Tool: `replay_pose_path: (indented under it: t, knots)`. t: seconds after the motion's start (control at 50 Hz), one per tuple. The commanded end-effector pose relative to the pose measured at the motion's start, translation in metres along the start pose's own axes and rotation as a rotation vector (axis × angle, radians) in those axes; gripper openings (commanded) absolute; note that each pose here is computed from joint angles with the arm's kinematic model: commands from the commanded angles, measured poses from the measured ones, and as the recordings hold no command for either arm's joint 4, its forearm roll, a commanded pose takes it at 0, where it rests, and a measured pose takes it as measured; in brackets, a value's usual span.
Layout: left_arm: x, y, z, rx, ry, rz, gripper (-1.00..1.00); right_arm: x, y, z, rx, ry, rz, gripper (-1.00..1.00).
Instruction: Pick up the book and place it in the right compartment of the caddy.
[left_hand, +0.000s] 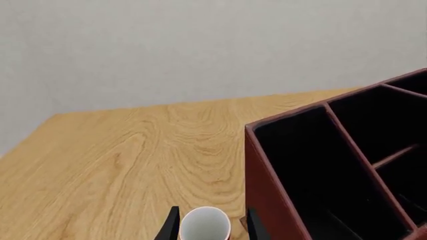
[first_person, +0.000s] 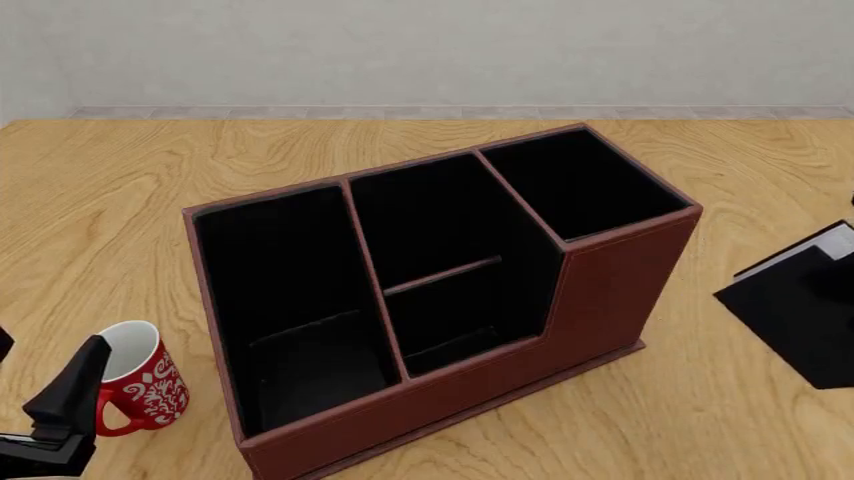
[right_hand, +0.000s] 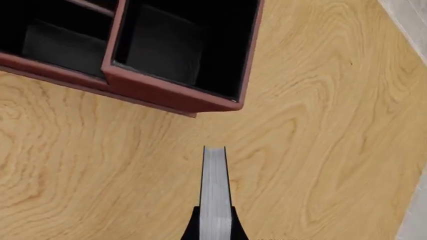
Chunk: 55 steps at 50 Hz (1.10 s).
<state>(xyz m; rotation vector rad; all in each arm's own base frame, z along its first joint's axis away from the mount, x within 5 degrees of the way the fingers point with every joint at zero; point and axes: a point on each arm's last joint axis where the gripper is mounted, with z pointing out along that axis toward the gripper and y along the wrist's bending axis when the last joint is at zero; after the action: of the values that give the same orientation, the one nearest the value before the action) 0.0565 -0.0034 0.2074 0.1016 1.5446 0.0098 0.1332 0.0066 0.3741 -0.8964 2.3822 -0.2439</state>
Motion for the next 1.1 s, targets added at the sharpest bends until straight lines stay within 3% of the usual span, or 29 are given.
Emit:
replay_pose_path:
  t: [0.02, 0.22, 0.4, 0.68, 0.88, 0.98, 1.1]
  knots:
    - [-0.001, 0.0, 0.0, 0.003, -0.008, -0.001, 1.0, -0.008, -0.021, -0.028, 0.112, -0.053, 0.044, -1.0]
    - [-0.001, -0.001, 0.0, 0.013, -0.011, 0.002, 1.0, -0.032, -0.039, -0.063, 0.198, -0.158, 0.044, -1.0]
    - [-0.001, -0.001, 0.0, 0.011, -0.014, 0.005, 1.0, -0.048, -0.045, -0.077, 0.208, -0.222, 0.048, -1.0]
    - [-0.001, 0.0, 0.0, 0.009, -0.014, 0.005, 1.0, -0.071, -0.048, -0.093, 0.198, -0.312, 0.033, -1.0]
    - [-0.001, -0.001, 0.0, 0.014, -0.014, 0.005, 1.0, -0.083, -0.051, -0.106, 0.198, -0.375, 0.069, -1.0]
    - [-0.001, -0.001, 0.0, 0.01, -0.013, 0.007, 1.0, -0.093, -0.044, -0.116, 0.15, -0.446, 0.099, -1.0]
    - [-0.001, -0.001, 0.0, 0.01, -0.01, 0.006, 1.0, -0.097, -0.041, -0.122, 0.133, -0.479, 0.091, -1.0]
